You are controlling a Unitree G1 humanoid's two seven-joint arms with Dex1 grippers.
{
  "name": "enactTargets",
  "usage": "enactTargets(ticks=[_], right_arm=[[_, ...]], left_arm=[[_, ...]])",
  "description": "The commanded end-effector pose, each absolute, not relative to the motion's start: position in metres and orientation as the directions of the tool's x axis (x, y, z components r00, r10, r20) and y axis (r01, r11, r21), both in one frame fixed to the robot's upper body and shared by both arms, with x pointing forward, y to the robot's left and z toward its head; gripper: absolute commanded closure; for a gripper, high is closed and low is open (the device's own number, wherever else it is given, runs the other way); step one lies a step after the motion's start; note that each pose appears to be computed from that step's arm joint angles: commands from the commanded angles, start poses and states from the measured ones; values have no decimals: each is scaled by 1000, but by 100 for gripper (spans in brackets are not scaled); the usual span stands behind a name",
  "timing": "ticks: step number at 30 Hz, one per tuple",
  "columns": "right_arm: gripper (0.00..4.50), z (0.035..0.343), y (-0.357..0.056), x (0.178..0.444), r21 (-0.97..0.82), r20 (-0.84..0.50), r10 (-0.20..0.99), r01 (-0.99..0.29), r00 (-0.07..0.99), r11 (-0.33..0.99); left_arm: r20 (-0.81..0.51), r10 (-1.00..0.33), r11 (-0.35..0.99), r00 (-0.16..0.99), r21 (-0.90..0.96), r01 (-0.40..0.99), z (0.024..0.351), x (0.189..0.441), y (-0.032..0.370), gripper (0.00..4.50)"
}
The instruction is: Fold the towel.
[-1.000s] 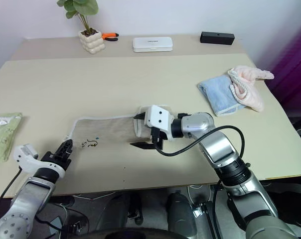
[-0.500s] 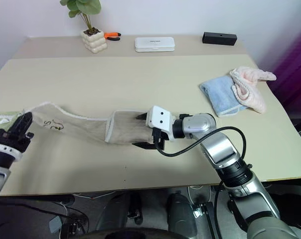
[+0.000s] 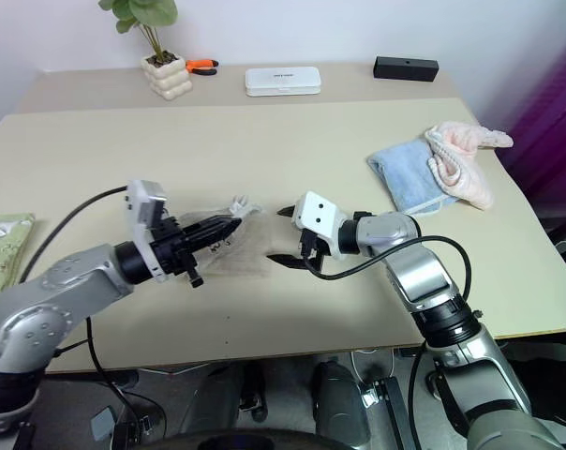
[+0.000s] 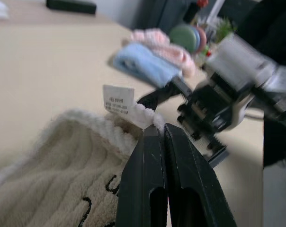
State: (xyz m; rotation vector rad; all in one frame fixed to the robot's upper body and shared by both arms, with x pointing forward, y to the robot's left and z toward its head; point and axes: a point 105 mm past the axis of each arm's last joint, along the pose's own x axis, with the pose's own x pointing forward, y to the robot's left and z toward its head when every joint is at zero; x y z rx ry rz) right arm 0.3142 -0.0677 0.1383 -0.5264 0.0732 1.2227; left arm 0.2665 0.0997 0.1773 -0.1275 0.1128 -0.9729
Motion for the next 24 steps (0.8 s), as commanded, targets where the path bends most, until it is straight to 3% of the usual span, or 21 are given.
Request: enactTargets(ticks=[1,3,6,10,13,17,22,23,24], right_arm=[[0,150,-75,313,-395,-297,869,-880,395,265],[0,149,-78,314,-397,-300,863,-876,406,274],[0,149,-81,315,-398,-301,859,-873,414,281],[0,150,-88,320,-411,-311,844,-862,437,295],[0,155,-95,324,-414,-310,837,-857,450,307],[133,169,-101,327,-391,-277,847,-858,454,332],[390,191,-77,326,-323,-165,900,-884,404,338],[447,193,-67,324,-303,-144,911,-893,387,331],[447,193,-61,323,-289,-137,917,-901,374,324]], left_arm=[[-53,-843,537,535,-143,831,171,270,97,448],[-45,-849,525,526,-169,834,170,269,96,448],[-26,-850,521,526,-185,833,173,268,98,362],[61,-840,514,539,-231,826,194,263,114,171],[154,-801,531,578,-264,805,216,258,140,171],[202,-645,686,737,-272,675,230,267,189,164],[28,-581,808,814,-103,580,203,273,197,381],[-5,-587,808,810,-74,585,194,274,191,386],[-22,-598,801,801,-61,596,188,274,185,386]])
